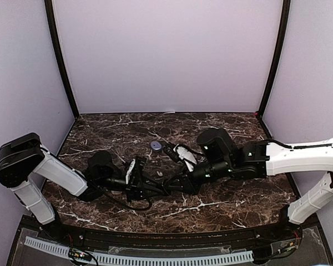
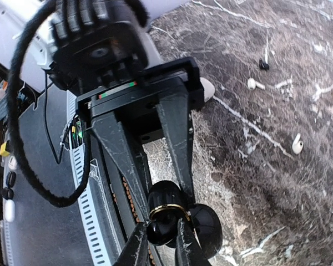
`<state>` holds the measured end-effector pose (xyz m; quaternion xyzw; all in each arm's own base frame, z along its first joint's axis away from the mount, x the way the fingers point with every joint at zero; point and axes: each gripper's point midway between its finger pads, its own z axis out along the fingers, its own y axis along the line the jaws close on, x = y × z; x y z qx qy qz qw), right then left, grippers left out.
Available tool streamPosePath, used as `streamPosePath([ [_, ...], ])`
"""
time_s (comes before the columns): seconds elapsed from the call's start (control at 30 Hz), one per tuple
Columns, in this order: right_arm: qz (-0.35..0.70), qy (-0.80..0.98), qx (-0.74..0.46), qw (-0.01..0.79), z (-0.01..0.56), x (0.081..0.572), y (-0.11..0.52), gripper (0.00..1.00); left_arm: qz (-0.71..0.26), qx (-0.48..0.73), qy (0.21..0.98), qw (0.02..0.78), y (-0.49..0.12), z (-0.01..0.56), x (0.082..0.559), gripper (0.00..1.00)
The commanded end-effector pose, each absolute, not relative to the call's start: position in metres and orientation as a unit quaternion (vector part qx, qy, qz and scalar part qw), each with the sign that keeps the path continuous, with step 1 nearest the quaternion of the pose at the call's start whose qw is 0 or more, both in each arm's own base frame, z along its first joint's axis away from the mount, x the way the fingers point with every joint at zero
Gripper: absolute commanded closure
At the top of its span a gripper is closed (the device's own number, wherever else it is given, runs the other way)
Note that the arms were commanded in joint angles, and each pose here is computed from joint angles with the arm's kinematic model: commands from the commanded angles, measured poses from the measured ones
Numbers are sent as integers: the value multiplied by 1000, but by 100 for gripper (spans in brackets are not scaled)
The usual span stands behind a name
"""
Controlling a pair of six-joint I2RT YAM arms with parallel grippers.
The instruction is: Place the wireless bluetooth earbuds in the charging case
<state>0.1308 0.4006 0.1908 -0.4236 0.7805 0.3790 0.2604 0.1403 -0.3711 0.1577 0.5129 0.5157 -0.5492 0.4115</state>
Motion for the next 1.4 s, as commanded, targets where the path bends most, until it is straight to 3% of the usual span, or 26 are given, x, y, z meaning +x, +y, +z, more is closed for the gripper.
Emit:
streamPosePath([
  [0.0, 351, 743, -462, 334, 200, 138, 395, 83, -593, 542, 449, 392, -371, 182, 115, 100],
  [0.53, 267, 658, -559, 428, 199, 123, 403, 69, -599, 540, 459, 374, -371, 185, 115, 100],
  [0.8, 283, 640, -575, 424, 206, 114, 405, 52, -596, 540, 461, 375, -371, 182, 114, 100],
  [1.03, 343, 616, -567, 427, 232, 98, 396, 47, -592, 536, 462, 386, -367, 181, 117, 100],
  [1.37, 377, 715, -413, 420, 225, 177, 372, 44, -625, 413, 482, 455, -299, 216, 155, 100],
])
